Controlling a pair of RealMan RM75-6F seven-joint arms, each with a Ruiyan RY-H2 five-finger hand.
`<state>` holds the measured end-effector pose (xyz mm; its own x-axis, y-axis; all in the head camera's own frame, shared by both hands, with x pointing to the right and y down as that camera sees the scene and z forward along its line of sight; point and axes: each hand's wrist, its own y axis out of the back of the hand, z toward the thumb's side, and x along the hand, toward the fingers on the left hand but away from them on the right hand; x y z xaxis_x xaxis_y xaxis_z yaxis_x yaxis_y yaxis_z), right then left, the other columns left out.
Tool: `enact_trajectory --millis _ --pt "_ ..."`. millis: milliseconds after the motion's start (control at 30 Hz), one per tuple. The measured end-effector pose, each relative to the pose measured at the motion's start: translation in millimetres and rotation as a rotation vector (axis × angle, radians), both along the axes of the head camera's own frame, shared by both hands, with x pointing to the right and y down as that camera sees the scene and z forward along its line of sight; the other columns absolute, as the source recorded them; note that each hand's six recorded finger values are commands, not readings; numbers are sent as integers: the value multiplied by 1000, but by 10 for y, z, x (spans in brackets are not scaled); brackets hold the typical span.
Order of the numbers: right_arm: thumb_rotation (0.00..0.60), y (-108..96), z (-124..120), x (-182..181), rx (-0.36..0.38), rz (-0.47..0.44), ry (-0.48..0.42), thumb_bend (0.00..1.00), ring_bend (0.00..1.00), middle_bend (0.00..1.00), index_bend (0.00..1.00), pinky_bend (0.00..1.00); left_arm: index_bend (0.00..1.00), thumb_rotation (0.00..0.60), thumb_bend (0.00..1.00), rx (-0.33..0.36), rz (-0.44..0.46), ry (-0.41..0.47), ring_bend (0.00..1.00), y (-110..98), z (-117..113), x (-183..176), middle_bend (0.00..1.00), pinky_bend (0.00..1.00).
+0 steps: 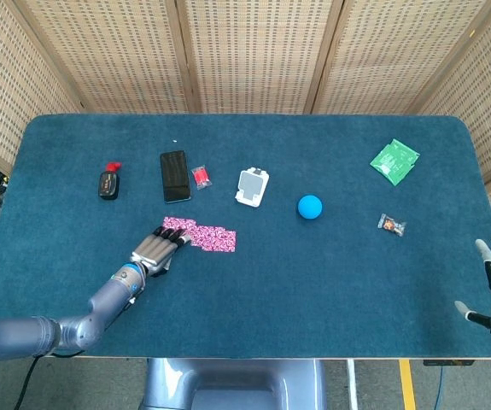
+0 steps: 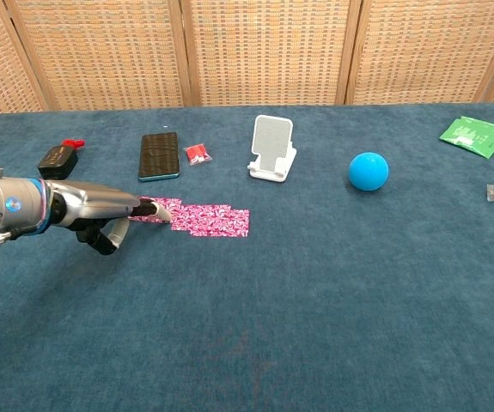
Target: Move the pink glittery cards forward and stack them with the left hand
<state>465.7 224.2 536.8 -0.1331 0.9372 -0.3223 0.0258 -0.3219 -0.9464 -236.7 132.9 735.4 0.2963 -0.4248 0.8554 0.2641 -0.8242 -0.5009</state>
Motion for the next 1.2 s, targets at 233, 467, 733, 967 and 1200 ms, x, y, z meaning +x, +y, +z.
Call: enact_trajectory --millis 233,467,733,967,1200 --pt "600 10 -14 -53 3 -13 -7 0 0 0 0 0 0 600 1000 7 -60 -58 0 -71 17 -517 0 0" --pt "600 17 -21 -80 3 -19 -13 0 0 0 0 0 0 600 1000 28 -129 2 0 -183 -114 -603 0 0" --pt "600 11 5 -48 -7 -13 -10 0 0 0 0 0 0 600 1000 39 -112 203 0 -283 -288 -57 0 0" --pt "600 -2 15 -13 -10 -5 -11 0 0 0 0 0 0 600 1000 -50 -124 272 0 -148 -119 559 0 0" --pt "600 -16 -7 41 -6 11 -20 0 0 0 0 0 0 600 1000 -84 -101 227 0 -46 19 801 0 0"
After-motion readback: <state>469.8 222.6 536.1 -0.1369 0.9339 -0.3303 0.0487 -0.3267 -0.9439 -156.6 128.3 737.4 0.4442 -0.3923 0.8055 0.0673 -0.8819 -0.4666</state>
